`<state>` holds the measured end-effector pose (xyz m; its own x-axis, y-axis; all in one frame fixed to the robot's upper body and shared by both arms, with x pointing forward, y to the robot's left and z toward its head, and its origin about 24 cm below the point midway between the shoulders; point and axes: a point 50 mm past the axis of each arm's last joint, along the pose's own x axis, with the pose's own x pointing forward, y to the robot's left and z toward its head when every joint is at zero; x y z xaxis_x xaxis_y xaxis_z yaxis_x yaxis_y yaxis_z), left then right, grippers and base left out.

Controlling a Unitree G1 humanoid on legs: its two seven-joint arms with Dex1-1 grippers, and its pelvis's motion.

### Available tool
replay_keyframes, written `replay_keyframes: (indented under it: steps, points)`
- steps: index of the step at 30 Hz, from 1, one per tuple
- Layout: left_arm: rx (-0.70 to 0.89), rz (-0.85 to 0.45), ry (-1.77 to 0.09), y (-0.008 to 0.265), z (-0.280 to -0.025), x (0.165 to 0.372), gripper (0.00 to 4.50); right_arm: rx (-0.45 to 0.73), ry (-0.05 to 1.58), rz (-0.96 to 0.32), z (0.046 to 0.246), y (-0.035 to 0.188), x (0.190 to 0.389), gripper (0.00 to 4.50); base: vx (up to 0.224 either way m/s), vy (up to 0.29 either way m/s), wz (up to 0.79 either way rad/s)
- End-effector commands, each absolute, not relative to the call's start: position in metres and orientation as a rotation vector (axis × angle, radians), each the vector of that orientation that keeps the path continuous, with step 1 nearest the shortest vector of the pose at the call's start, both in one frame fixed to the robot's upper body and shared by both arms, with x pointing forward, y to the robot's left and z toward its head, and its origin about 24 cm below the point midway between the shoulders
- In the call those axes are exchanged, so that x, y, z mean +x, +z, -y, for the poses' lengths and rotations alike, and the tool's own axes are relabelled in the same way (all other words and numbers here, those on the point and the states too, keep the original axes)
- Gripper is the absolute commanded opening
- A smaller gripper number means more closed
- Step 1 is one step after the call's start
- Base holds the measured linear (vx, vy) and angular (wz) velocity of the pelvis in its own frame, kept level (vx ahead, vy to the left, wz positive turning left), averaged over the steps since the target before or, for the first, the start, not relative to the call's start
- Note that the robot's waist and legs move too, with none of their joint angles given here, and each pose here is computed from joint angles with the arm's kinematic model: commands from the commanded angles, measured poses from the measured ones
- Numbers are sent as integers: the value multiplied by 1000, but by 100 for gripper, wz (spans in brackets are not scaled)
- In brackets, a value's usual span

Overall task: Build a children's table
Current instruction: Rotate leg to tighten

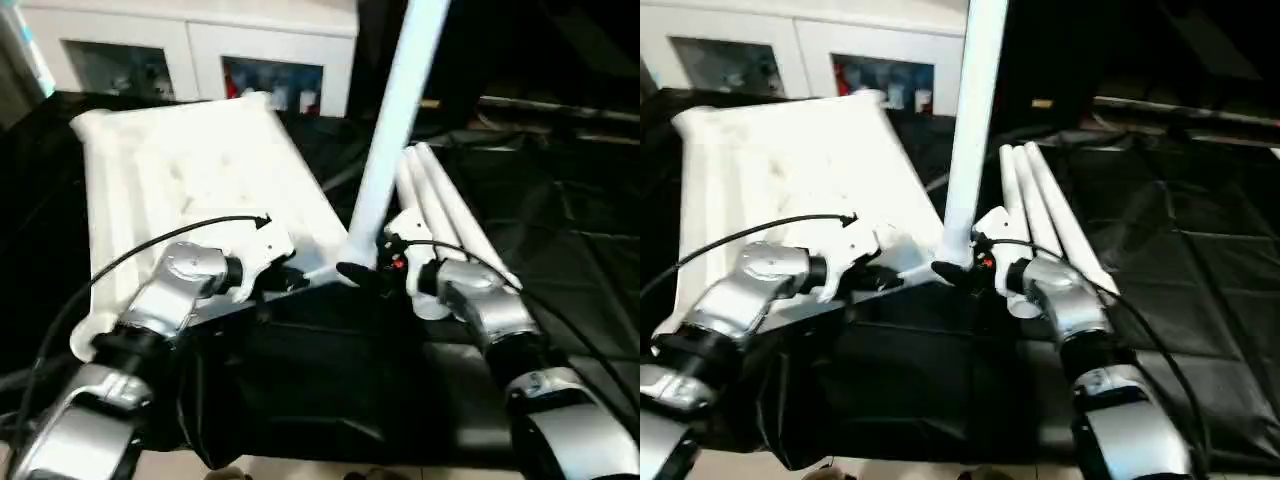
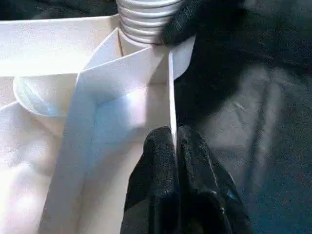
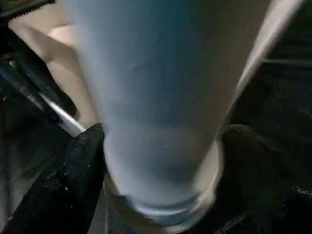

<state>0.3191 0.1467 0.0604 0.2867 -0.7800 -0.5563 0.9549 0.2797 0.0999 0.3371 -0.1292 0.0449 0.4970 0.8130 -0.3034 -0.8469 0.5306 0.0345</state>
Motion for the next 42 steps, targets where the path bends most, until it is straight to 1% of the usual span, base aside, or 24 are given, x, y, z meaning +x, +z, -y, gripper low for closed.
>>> replay_keyframes:
  steps: [1, 6, 7, 8, 9, 12, 13, 17, 18, 20, 23, 24, 25, 27, 29, 30, 32, 33, 34, 36, 38, 39, 41, 42]
  points:
    - [453, -495, -1292, 50, -146, 309, 0, -129, 1028, -285, 136, 49, 335, 392, 0, 0, 0]
    - [449, -495, -1303, 51, -148, 307, 0, -130, 1052, -297, 138, 47, 332, 392, 0, 0, 0]
    - [450, -494, -1304, 51, -148, 307, 0, -121, 1064, -304, 137, 46, 331, 376, 0, 0, 0]
    - [450, -494, -1304, 51, -148, 307, 0, -120, 1065, -305, 137, 46, 330, 376, 0, 0, 0]
    - [451, -492, -1305, 51, -148, 307, 0, -116, 1070, -305, 136, 46, 330, 358, 0, 0, 0]
    - [449, -490, -1305, 51, -149, 306, 0, -99, 1077, -302, 134, 46, 329, 346, 0, 0, 0]
    - [446, -491, -1305, 51, -149, 306, 0, -81, 1088, -301, 133, 46, 328, 322, 0, 0, 0]
    - [443, -492, -1302, 51, -149, 305, 0, -61, 1097, -306, 131, 45, 326, 307, 0, 0, 0]
    - [440, -496, -1283, 49, -150, 306, 0, -41, 1082, -312, 129, 41, 325, 284, 0, 0, 0]
    - [440, -497, -1275, 49, -150, 306, 0, -31, 1072, -314, 129, 39, 325, 281, 0, 0, 0]
    - [418, -483, -1176, 47, -145, 314, 0, 6, 882, -303, 126, 32, 333, 272, 0, 0, 0]
    - [412, -480, -1140, 46, -143, 318, 0, 16, 825, -306, 125, 29, 335, 272, 0, 0, 0]
    - [417, -483, -1045, 44, -138, 326, 0, 50, 662, -332, 123, 22, 341, 272, 0, 0, 0]
    - [421, -487, -993, 42, -135, 330, 0, 68, 568, -352, 121, 18, 343, 272, 0, 0, 0]
    - [400, -488, -871, 40, -120, 341, 0, 110, 389, -404, 111, 9, 345, 272, 0, 0, 0]
    - [387, -489, -850, 40, -115, 343, 0, 116, 372, -411, 105, 8, 345, 272, 0, 0, 0]
    - [378, -484, -845, 40, -110, 344, 0, 122, 368, -419, 99, 7, 345, 272, 0, 0, 0]
    - [360, -471, -844, 42, -97, 345, 0, 122, 386, -420, 83, 9, 345, 272, 0, 0, 0]
    - [354, -461, -855, 43, -92, 345, 0, 113, 415, -405, 75, 11, 345, 272, 0, 0, 0]
    - [359, -451, -879, 44, -87, 344, 0, 101, 481, -364, 68, 16, 344, 328, 0, 0, 0]
    - [368, -459, -890, 43, -88, 343, 0, 104, 510, -339, 67, 19, 345, 351, 0, 0, 0]
    - [369, -464, -889, 42, -90, 343, 0, 98, 523, -329, 67, 20, 345, 351, 0, 0, 0]
    - [369, -472, -889, 40, -93, 342, 0, 56, 546, -318, 70, 21, 346, 386, 0, 0, 0]
    - [371, -476, -896, 40, -96, 341, 0, 35, 565, -317, 72, 21, 346, 386, 0, 0, 0]
